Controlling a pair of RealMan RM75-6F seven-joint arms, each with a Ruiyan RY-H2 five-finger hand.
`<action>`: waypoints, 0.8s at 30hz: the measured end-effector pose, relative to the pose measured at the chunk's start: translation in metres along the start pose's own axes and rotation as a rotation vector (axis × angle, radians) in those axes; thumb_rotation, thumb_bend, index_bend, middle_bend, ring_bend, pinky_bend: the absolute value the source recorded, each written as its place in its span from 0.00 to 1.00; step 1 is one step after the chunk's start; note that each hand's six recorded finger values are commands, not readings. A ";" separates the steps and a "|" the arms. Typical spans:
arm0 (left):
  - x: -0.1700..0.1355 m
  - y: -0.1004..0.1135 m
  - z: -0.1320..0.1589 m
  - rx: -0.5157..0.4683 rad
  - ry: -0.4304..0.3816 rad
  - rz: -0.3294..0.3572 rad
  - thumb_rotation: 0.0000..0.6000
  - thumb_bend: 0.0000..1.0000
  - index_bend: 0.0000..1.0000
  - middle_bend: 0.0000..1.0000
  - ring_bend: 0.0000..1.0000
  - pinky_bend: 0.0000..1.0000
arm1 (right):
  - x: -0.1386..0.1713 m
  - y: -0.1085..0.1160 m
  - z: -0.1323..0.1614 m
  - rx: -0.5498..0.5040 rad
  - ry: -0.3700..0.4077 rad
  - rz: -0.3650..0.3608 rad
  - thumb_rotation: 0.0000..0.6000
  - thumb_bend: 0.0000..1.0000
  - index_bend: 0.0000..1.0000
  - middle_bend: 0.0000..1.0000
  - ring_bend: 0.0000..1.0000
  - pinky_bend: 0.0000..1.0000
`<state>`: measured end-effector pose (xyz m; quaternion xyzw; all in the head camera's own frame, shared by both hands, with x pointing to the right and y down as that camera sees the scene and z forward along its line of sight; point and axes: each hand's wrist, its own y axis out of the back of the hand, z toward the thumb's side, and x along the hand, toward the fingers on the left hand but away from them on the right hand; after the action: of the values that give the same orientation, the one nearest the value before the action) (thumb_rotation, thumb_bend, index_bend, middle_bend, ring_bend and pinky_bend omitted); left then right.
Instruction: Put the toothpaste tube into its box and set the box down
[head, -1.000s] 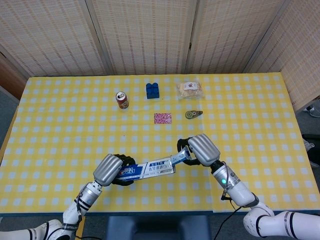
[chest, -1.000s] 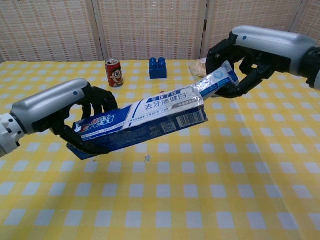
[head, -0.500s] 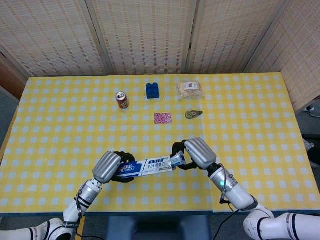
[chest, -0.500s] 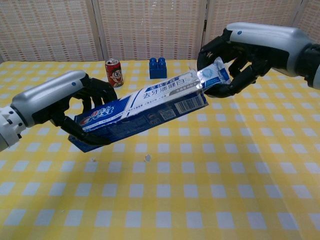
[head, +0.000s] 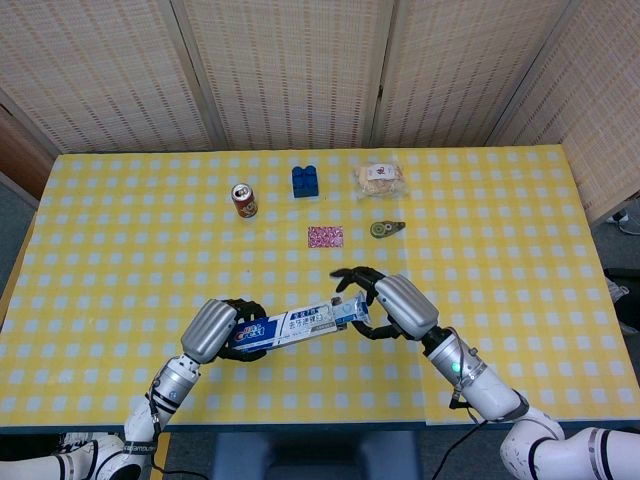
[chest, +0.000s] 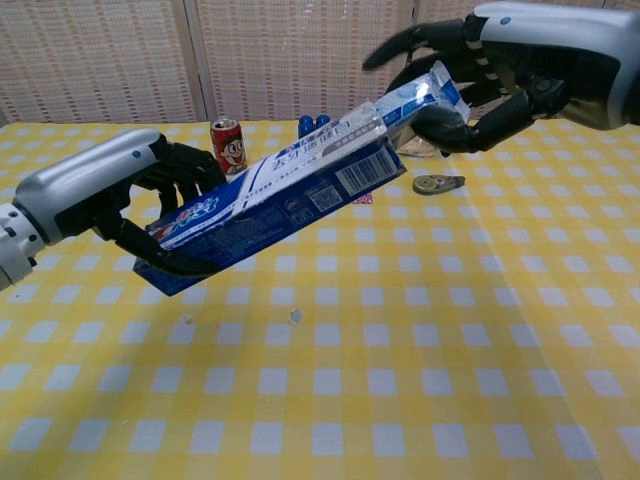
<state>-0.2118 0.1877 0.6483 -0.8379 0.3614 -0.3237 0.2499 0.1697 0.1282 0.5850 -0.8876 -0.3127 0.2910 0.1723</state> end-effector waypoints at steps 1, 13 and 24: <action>0.000 0.001 0.000 -0.004 0.001 0.002 1.00 0.17 0.66 0.72 0.56 0.64 | 0.000 0.001 0.000 -0.004 0.001 -0.002 1.00 0.45 0.00 0.09 0.17 0.46; 0.002 0.011 -0.004 -0.093 0.012 0.034 1.00 0.17 0.66 0.72 0.56 0.64 | 0.010 0.012 0.008 -0.089 0.022 0.018 1.00 0.38 0.00 0.06 0.14 0.43; -0.002 0.029 -0.007 -0.252 -0.003 0.101 1.00 0.17 0.66 0.72 0.56 0.64 | 0.026 0.035 0.020 -0.229 0.119 -0.018 1.00 0.38 0.00 0.06 0.13 0.42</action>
<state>-0.2302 0.1698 0.6331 -0.8438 0.4408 -0.2614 0.1592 0.1896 0.1218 0.5423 -0.9143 -0.3412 0.1987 0.0905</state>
